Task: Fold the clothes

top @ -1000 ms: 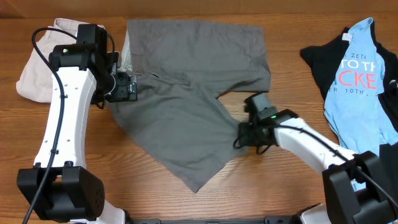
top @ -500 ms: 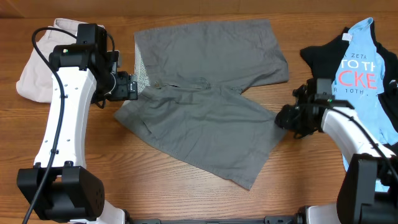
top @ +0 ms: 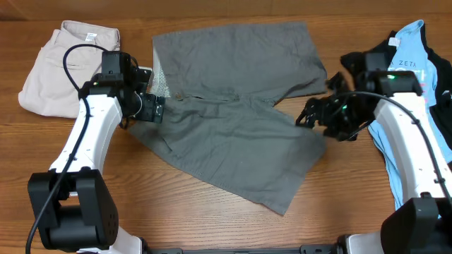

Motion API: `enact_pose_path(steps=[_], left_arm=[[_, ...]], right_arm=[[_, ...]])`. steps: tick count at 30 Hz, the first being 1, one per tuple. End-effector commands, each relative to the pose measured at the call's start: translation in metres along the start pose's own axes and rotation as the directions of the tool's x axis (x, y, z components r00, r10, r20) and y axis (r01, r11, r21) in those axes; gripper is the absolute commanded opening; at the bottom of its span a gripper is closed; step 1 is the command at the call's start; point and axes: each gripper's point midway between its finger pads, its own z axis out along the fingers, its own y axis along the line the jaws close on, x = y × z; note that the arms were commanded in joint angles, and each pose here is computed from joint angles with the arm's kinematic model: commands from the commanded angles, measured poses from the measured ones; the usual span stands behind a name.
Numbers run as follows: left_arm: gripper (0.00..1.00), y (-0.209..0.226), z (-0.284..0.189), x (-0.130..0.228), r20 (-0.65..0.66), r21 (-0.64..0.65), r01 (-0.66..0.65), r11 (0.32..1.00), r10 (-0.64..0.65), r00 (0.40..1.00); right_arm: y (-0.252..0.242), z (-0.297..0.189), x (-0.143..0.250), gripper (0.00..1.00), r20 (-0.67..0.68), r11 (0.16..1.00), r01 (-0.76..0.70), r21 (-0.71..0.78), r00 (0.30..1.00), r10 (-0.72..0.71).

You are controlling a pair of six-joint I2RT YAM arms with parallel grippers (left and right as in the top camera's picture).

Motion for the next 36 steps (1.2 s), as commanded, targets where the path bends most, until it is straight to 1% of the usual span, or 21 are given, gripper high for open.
enact_pose_path(steps=[1,2,4,7,9,12,16,17,18,19,21,22,24,25,27,28,30,33,36], left_arm=[[0.93,0.007,0.009,0.005,0.0,0.034,-0.079,0.996,0.079,0.997],[0.93,0.003,0.012,0.007,-0.004,0.058,-0.105,0.993,0.105,0.994],[0.93,0.001,0.018,0.011,-0.018,0.085,-0.113,0.99,0.115,0.993],[0.92,-0.003,0.04,0.026,-0.09,0.128,-0.096,0.987,0.108,0.99],[0.89,-0.007,0.052,0.035,-0.132,0.153,-0.082,0.985,0.103,0.986],[0.84,-0.011,0.066,0.048,-0.191,0.179,-0.015,0.984,0.05,0.98],[0.79,-0.012,0.072,0.059,-0.254,0.165,0.068,0.984,-0.024,0.967],[0.75,-0.012,0.072,0.063,-0.272,0.159,0.088,0.983,-0.043,0.961],[0.7,-0.012,0.071,0.066,-0.286,0.152,0.108,0.982,-0.061,0.956],[0.57,-0.013,0.071,0.068,-0.298,0.146,0.122,0.982,-0.074,0.952],[0.09,-0.01,0.068,0.077,-0.34,0.11,0.165,0.98,-0.119,0.933],[0.04,-0.009,0.066,0.082,-0.363,0.084,0.194,0.977,-0.152,0.919],[0.04,-0.007,0.062,0.093,-0.409,0.035,0.245,0.969,-0.21,0.888],[0.04,-0.003,0.056,0.104,-0.452,-0.02,0.276,0.961,-0.256,0.855],[0.04,0.002,0.051,0.113,-0.48,-0.085,0.309,0.947,-0.311,0.821],[0.04,0.003,0.049,0.115,-0.486,-0.097,0.321,0.942,-0.326,0.811],[0.04,0.004,0.047,0.117,-0.492,-0.093,0.341,0.936,-0.341,0.801],[0.04,-0.001,0.047,0.114,-0.489,-0.06,0.36,0.931,-0.342,0.803],[0.04,-0.007,0.047,0.112,-0.491,-0.042,0.36,0.932,-0.333,0.805]], right_arm=[[0.028,0.003,0.015,0.88,-0.036,0.996,0.084,-0.025,0.996,-0.085],[0.033,0.006,0.019,0.88,-0.049,0.995,0.094,-0.028,0.994,-0.095],[0.048,0.011,0.028,0.87,-0.077,0.99,0.132,-0.049,0.988,-0.136],[0.067,0.021,0.044,0.87,-0.116,0.983,0.176,-0.045,0.977,-0.18],[0.074,0.025,0.049,0.86,-0.127,0.982,0.184,-0.037,0.974,-0.188],[0.076,0.028,0.049,0.86,-0.122,0.985,0.173,-0.01,0.977,-0.173],[0.076,0.028,0.05,0.85,-0.123,0.986,0.167,-0.01,0.978,-0.167],[0.076,0.028,0.05,0.84,-0.124,0.986,0.167,-0.008,0.978,-0.167],[0.074,0.028,0.05,0.84,-0.124,0.986,0.166,-0.001,0.978,-0.165],[0.073,0.028,0.05,0.84,-0.124,0.986,0.165,0.005,0.979,-0.163],[0.068,0.028,0.05,0.84,-0.126,0.989,0.144,0.039,0.982,-0.138],[0.065,0.028,0.052,0.83,-0.133,0.989,0.137,0.053,0.983,-0.129],[0.053,0.026,0.056,0.83,-0.141,0.99,0.071,0.126,0.989,-0.053],[0.04,0.023,0.058,0.82,-0.132,0.979,0.009,0.204,0.991,0.019],[0.029,0.022,0.059,0.82,-0.114,0.962,-0.044,0.27,0.99,0.078],[0.025,0.023,0.06,0.82,-0.111,0.956,-0.063,0.286,0.989,0.099],[0.019,0.03,0.065,0.82,-0.12,0.95,-0.093,0.3,0.984,0.134],[0.007,0.05,0.079,0.82,-0.157,0.937,-0.12,0.328,0.971,0.179],[-0.008,0.078,0.103,0.82,-0.194,0.914,-0.167,0.369,0.948,0.252]])
